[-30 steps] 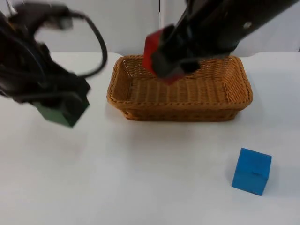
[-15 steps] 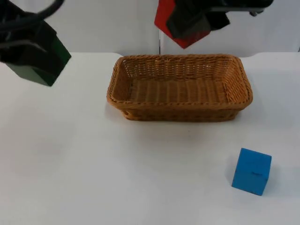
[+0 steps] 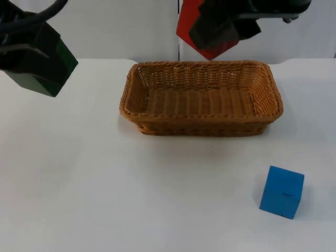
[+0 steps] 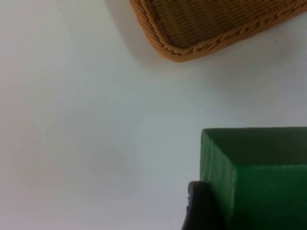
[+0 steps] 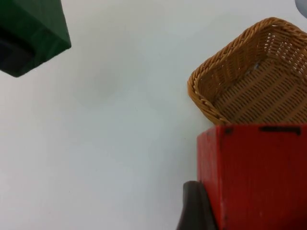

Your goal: Pick up one cube with each hand and place exactly two cubes into the same basket, leaving the remaining cube outside.

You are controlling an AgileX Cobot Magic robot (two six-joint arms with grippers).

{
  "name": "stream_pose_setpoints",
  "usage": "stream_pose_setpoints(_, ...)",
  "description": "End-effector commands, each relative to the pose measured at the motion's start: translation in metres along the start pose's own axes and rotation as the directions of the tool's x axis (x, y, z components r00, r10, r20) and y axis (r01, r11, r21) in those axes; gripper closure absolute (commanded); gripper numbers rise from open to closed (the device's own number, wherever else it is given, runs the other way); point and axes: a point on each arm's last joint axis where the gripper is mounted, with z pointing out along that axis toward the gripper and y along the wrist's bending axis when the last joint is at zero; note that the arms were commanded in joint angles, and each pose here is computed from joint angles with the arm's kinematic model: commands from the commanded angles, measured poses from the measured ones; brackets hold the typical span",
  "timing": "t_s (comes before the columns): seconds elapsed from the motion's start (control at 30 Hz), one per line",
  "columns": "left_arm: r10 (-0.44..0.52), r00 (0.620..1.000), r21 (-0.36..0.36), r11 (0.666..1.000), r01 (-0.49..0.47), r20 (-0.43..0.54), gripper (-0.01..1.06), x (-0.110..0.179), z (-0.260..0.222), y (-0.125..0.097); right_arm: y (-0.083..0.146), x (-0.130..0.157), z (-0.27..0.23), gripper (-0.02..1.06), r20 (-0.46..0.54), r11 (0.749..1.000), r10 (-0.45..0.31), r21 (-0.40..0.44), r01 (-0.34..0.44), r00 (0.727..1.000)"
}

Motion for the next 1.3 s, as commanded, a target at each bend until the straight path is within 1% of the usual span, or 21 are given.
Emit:
stream_pose_setpoints(0.0,0.013,1.0,-0.002,1.0,-0.013,0.018,1.05,-0.001,-0.003,-0.001,0.0,-0.004,-0.005,1.05,0.037,1.0,-0.003,0.003,0.003,0.999)
stream_pose_setpoints(0.33,0.011,1.0,0.0,1.0,-0.011,0.025,1.05,-0.001,-0.002,-0.001,-0.003,-0.009,-0.006,1.05,0.09,1.0,0.0,0.012,-0.001,0.996)
stream_pose_setpoints(0.47,0.007,0.999,-0.001,1.0,-0.007,0.043,1.05,-0.003,-0.002,-0.001,-0.014,-0.009,-0.006,1.05,0.103,0.999,0.022,0.037,-0.026,0.994)
stream_pose_setpoints(0.57,0.002,0.997,-0.004,1.0,-0.002,0.074,1.05,-0.006,-0.002,-0.001,-0.036,-0.007,-0.007,1.05,0.103,0.992,0.085,0.079,-0.093,0.991)
stream_pose_setpoints(0.6,-0.002,0.996,-0.004,1.0,0.002,0.084,1.05,-0.007,-0.002,-0.001,-0.041,-0.006,-0.007,1.05,0.103,0.99,0.096,0.091,-0.105,0.99)
stream_pose_setpoints(0.63,-0.002,0.996,-0.004,1.0,0.002,0.084,1.05,-0.007,-0.002,-0.001,-0.041,-0.006,-0.007,1.05,0.103,0.99,0.096,0.091,-0.105,0.99)
stream_pose_setpoints(0.7,-0.013,0.995,0.003,1.0,0.013,0.1,1.05,-0.01,0.001,-0.001,-0.053,-0.004,-0.008,1.05,0.105,0.985,0.117,0.117,-0.129,0.988)
stream_pose_setpoints(0.8,-0.028,0.997,0.014,1.0,0.027,0.068,1.05,-0.015,0.013,0.0,-0.068,-0.001,-0.01,1.05,0.114,0.976,0.143,0.149,-0.159,0.983)
stream_pose_setpoints(0.83,-0.028,0.997,0.014,1.0,0.027,0.068,1.05,-0.015,0.013,0.0,-0.068,-0.001,-0.01,1.05,0.114,0.976,0.143,0.149,-0.159,0.983)
stream_pose_setpoints(0.9,-0.03,0.998,0.017,0.999,0.029,0.05,1.05,-0.022,0.022,0.001,-0.076,0.0,-0.011,1.05,0.116,0.97,0.157,0.166,-0.175,0.981)
stream_pose_setpoints(1.0,-0.029,0.998,0.016,0.999,0.028,0.049,1.05,-0.035,0.035,0.004,-0.087,0.002,-0.013,1.05,0.124,0.962,0.176,0.19,-0.198,0.976)
stream_pose_setpoints(1.03,-0.029,0.998,0.016,0.999,0.028,0.049,1.05,-0.035,0.035,0.004,-0.087,0.002,-0.013,1.05,0.124,0.962,0.176,0.19,-0.198,0.976)
stream_pose_setpoints(1.1,-0.018,0.998,0.018,1.0,0.017,0.058,1.05,-0.044,0.04,0.005,-0.091,0.003,-0.014,1.05,0.135,0.958,0.181,0.199,-0.206,0.974)
stream_pose_setpoints(1.17,-0.004,0.998,0.034,0.999,0.002,0.057,1.05,-0.055,0.05,0.005,-0.092,0.002,-0.014,1.05,0.144,0.96,0.166,0.204,-0.193,0.976)
stream_pose_setpoints(1.27,0.0,0.998,0.051,0.999,-0.003,0.064,1.05,-0.063,0.057,0.005,-0.092,0.0,-0.013,1.05,0.158,0.96,0.158,0.205,-0.189,0.975)
